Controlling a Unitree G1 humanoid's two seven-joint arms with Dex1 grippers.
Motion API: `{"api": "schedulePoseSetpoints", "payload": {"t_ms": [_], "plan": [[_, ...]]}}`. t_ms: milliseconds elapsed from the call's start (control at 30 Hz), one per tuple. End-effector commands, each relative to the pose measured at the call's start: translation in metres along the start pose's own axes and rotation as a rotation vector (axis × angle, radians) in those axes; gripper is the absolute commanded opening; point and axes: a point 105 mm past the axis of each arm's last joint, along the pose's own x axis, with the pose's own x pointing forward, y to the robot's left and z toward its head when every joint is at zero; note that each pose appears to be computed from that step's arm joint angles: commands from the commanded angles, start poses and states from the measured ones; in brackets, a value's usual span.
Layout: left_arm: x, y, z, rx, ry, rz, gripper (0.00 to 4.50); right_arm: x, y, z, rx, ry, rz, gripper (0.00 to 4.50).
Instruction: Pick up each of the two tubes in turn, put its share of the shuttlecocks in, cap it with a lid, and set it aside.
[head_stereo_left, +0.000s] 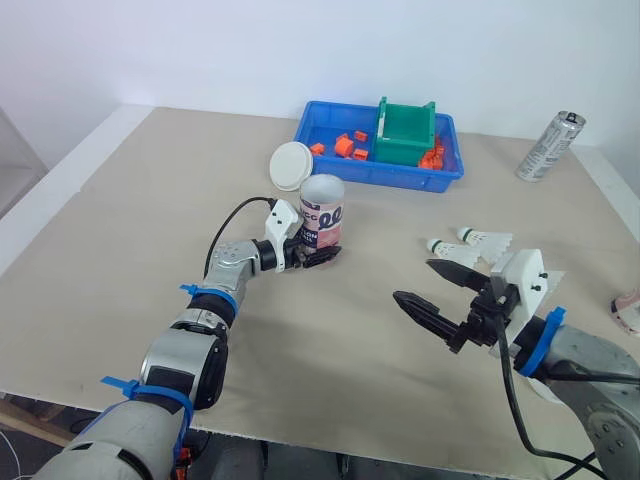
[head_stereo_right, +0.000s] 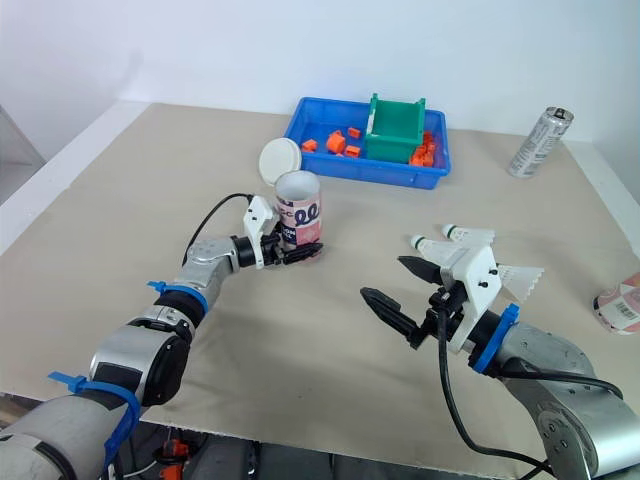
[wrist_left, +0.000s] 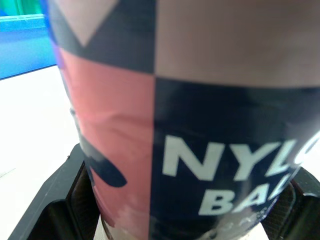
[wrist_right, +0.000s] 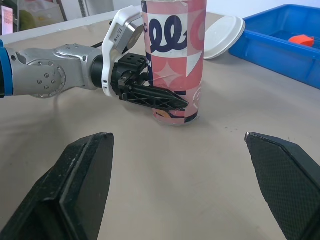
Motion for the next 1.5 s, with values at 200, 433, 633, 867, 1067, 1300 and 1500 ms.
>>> {"api": "schedulePoseSetpoints", "payload": {"t_ms": [200,433,633,867,1067,1300,1500], "plan": [[-0.001,0.005,0.017,0.041,-0.042,0.0,3.86,-0.003,-0.001,0.006,-0.026,-0.012,-0.004,4.5],[-0.013,0.002,0.017,0.109,0.047,-0.123,3.86,-0.007,-0.003,0.002,-0.017,0.014,-0.018,4.5],[-0.055,0.007,0.034,0.157,0.207,-0.333,3.86,-0.013,-0.016,-0.01,-0.032,0.061,-0.123,4.5],[-0.087,-0.001,0.048,0.236,0.322,-0.47,3.86,-0.014,-0.03,-0.02,-0.046,0.081,-0.218,4.5],[-0.111,-0.023,0.041,0.274,0.453,-0.575,3.86,-0.017,-0.047,-0.03,-0.067,0.122,-0.335,4.5],[-0.134,-0.029,0.026,0.283,0.598,-0.625,3.86,-0.008,-0.062,-0.043,-0.047,0.118,-0.483,4.5],[-0.131,-0.034,0.024,0.277,0.598,-0.655,3.86,0.004,-0.069,-0.046,-0.04,0.103,-0.506,4.5]]}}
